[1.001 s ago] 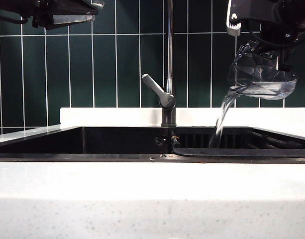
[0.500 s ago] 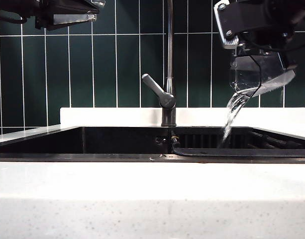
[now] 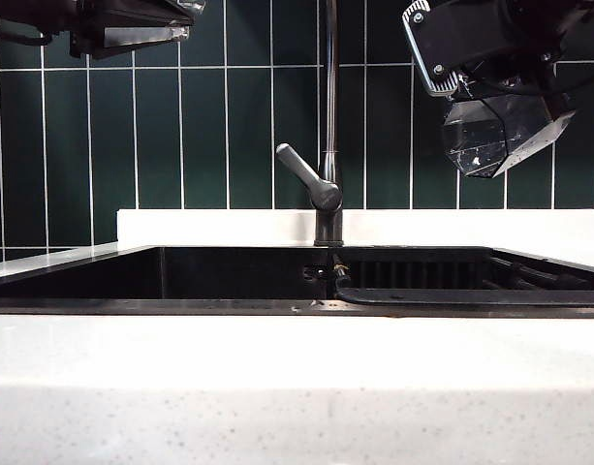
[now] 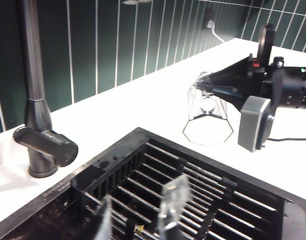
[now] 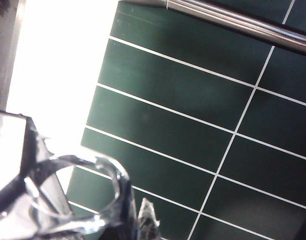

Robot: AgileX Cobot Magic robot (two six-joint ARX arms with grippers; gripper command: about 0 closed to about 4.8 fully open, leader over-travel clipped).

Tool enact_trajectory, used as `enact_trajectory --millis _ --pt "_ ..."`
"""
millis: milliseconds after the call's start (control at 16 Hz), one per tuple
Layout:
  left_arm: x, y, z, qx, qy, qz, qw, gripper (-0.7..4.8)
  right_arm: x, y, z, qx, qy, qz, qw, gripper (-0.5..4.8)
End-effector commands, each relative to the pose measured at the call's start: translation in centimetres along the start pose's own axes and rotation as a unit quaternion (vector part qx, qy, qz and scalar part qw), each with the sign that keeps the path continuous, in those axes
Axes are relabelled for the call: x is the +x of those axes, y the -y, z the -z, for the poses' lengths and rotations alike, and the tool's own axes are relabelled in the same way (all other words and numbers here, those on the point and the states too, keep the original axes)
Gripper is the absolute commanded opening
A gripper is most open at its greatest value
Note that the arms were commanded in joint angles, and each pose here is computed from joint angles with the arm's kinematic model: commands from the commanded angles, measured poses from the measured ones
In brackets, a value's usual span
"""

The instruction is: Pick up the mug next to the sink, go to the faucet to get some water, pour the water into the sink, and finally put the mug back to its place.

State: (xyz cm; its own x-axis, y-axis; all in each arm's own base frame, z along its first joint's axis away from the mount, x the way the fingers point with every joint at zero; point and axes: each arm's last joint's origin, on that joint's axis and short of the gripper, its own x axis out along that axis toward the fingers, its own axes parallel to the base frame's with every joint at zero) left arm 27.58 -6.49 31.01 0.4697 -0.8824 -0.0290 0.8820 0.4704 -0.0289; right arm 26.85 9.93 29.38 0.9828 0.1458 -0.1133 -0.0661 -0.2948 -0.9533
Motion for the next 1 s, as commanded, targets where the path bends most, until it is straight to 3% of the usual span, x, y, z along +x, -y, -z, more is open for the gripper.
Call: enact_trajectory --millis 63,250,313,375,438,500,563,626,688,813,876,1001 --pt "-0.05 0.12 -0.25 0.006 0.004 0.006 1.0 1.2 -0.17 0.72 0.2 0.027 -0.007 0.02 0.999 -0.07" --pt "-0.06 0.13 -0.26 0.006 0.004 0.006 1.0 1.2 -0.17 0.72 0.2 0.13 -0.005 0.021 0.991 -0.07" --pt "-0.06 0.13 -0.26 0.006 0.004 0.007 1.0 1.2 -0.18 0.73 0.22 0.21 -0.005 0.022 0.978 -0.07" --pt "-0.05 0.12 -0.25 0.006 0.004 0.006 1.0 1.2 -0.18 0.74 0.22 0.249 -0.004 0.022 0.968 -0.07" --pt "-0.06 0.13 -0.28 0.006 0.005 0.006 1.0 1.2 -0.18 0.8 0.24 0.36 -0.001 0.026 0.933 -0.07" --pt "-0.05 0.12 -0.27 0.006 0.005 0.006 1.0 1.2 -0.23 0.84 0.25 0.412 0.001 0.026 0.911 -0.07" --pt "-0.06 0.13 -0.28 0.005 0.005 0.006 1.0 1.2 -0.28 0.97 0.26 0.496 0.012 0.029 0.868 -0.07" --pt "-0.06 0.13 -0.28 0.005 0.005 0.007 1.0 1.2 -0.28 1.05 0.24 0.549 0.022 0.029 0.835 -0.07" --pt "-0.06 0.14 -0.28 0.005 0.005 0.008 1.0 1.2 -0.28 1.08 0.21 0.578 0.03 0.028 0.815 -0.07" --pt "-0.06 0.16 -0.28 0.0 0.005 0.012 1.0 1.2 -0.3 1.15 0.18 0.666 0.043 0.026 0.744 -0.07" --pt "-0.06 0.19 -0.29 -0.004 0.005 0.016 1.0 1.2 -0.3 1.17 0.13 0.693 0.052 0.02 0.718 -0.07" --pt "-0.01 0.26 -0.29 -0.011 0.005 0.022 1.0 1.2 -0.31 1.34 0.2 0.758 0.06 0.022 0.649 -0.07"
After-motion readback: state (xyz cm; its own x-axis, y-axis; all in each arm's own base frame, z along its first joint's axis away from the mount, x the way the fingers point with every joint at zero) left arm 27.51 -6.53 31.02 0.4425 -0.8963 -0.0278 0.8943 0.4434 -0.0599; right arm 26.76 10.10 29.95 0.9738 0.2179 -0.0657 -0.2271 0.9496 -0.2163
